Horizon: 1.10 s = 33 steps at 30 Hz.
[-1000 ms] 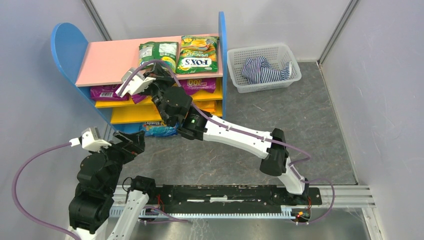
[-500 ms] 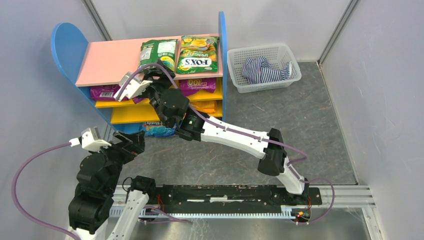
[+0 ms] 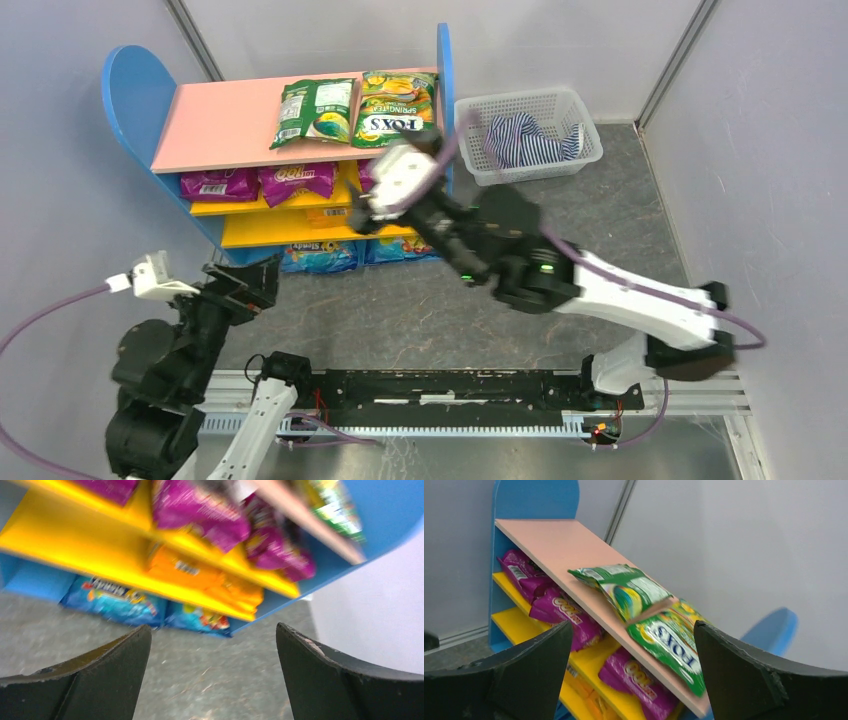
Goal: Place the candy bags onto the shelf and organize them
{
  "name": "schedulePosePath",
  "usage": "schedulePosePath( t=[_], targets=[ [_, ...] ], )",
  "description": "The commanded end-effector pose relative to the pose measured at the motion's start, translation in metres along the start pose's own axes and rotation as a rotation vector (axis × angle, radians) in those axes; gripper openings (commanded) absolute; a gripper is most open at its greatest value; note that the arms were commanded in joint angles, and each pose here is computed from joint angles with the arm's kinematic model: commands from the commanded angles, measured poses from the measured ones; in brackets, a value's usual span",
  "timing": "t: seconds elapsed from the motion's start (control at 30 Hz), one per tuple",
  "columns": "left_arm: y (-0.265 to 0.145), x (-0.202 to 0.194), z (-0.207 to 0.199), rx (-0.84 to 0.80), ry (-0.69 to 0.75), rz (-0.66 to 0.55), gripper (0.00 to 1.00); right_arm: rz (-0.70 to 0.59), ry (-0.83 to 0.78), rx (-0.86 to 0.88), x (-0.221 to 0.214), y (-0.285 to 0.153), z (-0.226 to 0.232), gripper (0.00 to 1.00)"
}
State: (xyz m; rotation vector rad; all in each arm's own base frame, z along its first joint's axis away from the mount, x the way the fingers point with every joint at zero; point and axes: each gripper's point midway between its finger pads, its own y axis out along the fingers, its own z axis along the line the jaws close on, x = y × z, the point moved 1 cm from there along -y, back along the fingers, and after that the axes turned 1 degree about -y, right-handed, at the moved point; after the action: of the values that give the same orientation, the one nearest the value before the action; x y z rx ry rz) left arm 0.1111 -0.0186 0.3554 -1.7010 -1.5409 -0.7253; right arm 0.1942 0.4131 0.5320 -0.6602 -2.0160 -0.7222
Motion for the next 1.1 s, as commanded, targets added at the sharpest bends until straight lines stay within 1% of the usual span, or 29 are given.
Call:
schedulePosePath(
  t=[0.0,0.1,0.27,0.4,0.53,0.7,0.97,1.03,1.07],
  targets=[
    [-0.023,0.057,-0.070,-0.267,0.038,-0.099,1.00,0.026,0.197,0.007,-0.005,-0.061,-0.039,0.98],
    [-0.043,0.086,-0.109,-0.431,0.102,-0.155,1.00,0.057,0.220,-0.028,-0.018,-0.099,-0.066,0.98],
    [-0.067,0.121,-0.156,-0.641,0.189,-0.258,1.00,0.017,0.289,-0.088,-0.028,-0.160,-0.111,0.98],
    [-0.072,0.134,-0.173,-0.713,0.202,-0.306,1.00,-0.023,0.345,-0.150,-0.028,-0.198,-0.145,0.98],
    [-0.066,0.150,-0.179,-0.691,0.159,-0.340,1.00,-0.033,0.365,-0.199,-0.029,-0.216,-0.165,0.98],
    [-0.056,0.159,-0.181,-0.660,0.116,-0.343,1.00,-0.026,0.361,-0.239,-0.032,-0.227,-0.178,0.98],
    [-0.042,0.158,-0.180,-0.628,0.099,-0.324,1.00,-0.022,0.361,-0.262,-0.040,-0.232,-0.180,0.98],
    [-0.038,0.156,-0.179,-0.619,0.099,-0.316,1.00,-0.017,0.318,-0.222,-0.045,-0.229,-0.170,0.98],
    [-0.037,0.156,-0.179,-0.618,0.100,-0.312,1.00,0.010,0.307,-0.228,-0.048,-0.228,-0.169,0.98]
  ],
)
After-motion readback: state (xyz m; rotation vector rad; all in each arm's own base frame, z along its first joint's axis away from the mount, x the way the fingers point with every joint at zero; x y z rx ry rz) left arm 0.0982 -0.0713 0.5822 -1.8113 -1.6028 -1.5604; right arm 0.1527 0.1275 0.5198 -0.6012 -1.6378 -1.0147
